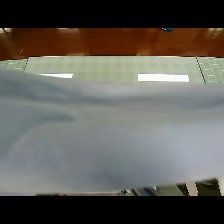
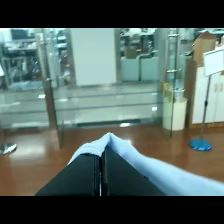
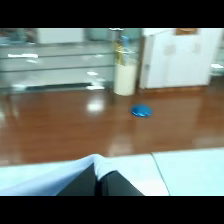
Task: Fold the shirts.
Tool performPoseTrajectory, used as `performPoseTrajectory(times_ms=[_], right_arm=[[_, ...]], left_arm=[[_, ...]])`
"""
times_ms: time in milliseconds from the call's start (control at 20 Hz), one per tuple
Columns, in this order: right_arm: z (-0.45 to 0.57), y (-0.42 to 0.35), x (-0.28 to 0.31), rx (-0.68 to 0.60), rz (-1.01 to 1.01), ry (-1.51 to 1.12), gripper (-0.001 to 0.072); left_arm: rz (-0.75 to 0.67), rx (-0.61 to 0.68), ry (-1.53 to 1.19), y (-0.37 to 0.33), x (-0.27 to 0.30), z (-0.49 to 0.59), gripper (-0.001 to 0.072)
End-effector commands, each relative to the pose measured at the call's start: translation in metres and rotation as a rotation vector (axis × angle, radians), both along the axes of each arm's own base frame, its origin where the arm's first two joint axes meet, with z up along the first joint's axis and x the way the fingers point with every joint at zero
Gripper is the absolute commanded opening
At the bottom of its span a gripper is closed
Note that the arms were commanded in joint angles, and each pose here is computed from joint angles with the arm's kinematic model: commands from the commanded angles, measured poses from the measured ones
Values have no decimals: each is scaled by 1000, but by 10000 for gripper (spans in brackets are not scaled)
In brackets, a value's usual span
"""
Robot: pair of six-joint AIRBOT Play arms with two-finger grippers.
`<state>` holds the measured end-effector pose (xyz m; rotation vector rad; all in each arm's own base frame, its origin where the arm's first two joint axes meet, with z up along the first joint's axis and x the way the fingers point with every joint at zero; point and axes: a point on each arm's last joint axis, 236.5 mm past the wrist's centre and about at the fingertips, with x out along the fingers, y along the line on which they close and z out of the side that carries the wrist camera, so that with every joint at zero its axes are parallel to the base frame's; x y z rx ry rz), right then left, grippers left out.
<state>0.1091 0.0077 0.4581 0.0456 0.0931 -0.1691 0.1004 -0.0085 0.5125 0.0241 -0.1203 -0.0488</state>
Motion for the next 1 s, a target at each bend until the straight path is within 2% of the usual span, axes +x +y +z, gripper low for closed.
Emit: performPoseTrajectory(times_ms=[0, 200, 450, 750, 950], right_arm=[[-23, -18, -19, 23, -99, 78, 30], [-66, -18, 27, 81, -31, 217, 30], [-185, -26, 153, 202, 140, 505, 30], [-360, -44, 312, 478, 278, 771, 30], [-447, -51, 381, 670, 299, 868, 30]], left_arm=[[111, -40, 210, 32, 0, -56, 17], [86, -74, 489, 18, 67, -141, 17], [37, -84, 795, -7, 192, -286, 17], [-38, -254, 845, -47, 364, -401, 17], [-32, -304, 941, -57, 440, -472, 17]])
